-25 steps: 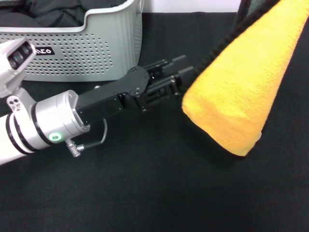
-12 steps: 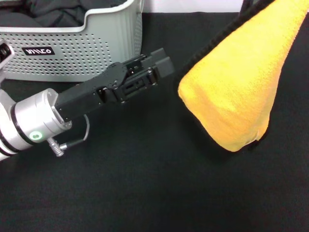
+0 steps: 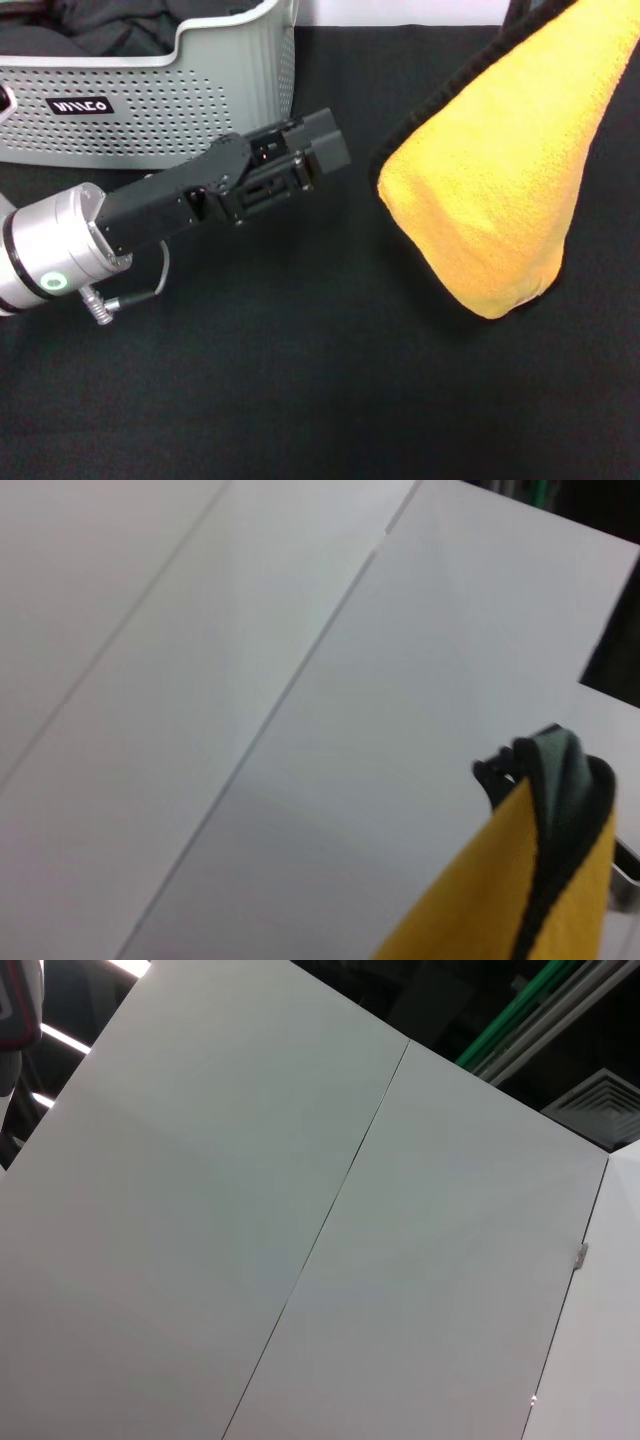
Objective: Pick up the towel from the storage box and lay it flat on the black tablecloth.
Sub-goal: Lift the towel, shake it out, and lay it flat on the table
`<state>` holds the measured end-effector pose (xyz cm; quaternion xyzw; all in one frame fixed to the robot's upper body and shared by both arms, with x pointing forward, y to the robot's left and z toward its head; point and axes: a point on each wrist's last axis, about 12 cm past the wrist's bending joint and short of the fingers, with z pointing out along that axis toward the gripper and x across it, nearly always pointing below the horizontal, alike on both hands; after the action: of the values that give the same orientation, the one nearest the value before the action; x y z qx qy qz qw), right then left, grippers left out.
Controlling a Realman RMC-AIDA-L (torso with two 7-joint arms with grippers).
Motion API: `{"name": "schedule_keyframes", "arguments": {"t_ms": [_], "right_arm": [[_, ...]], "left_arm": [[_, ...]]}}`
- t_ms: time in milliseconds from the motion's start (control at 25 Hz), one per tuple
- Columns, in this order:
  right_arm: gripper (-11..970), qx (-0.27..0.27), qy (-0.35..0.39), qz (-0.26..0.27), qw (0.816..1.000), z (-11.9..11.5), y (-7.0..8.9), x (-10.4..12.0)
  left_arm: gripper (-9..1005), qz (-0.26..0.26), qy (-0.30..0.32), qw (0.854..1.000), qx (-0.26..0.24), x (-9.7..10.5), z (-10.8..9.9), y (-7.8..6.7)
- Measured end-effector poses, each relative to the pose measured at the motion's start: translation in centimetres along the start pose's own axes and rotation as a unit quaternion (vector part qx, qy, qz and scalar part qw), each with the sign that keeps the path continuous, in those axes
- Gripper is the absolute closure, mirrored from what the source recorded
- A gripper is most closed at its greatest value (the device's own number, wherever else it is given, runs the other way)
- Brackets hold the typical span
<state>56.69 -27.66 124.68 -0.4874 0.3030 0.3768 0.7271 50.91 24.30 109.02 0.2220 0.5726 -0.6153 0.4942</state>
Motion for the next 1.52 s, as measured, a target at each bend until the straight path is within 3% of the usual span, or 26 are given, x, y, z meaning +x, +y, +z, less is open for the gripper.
{"name": "schedule_keyframes", "arguments": {"t_ms": [320, 1040, 1520], "right_arm": [[955, 0.000, -0.002, 0.001, 1.000, 0.2, 0.0, 0.1], [954, 0.000, -0.004, 0.002, 1.000, 0.3, 0.2, 0.2], [955, 0.001, -0.004, 0.003, 1.000, 0.2, 0.2, 0.2]], "left_arm": [[525, 0.002, 0.029, 0.999, 0.027, 0.3, 1.0, -0.3], [549, -0.013, 0.043, 0.998, 0.037, 1.8, 2.9, -0.5], [557, -0.012, 0.037, 0.999, 0.034, 1.7, 2.9, -0.4]]}}
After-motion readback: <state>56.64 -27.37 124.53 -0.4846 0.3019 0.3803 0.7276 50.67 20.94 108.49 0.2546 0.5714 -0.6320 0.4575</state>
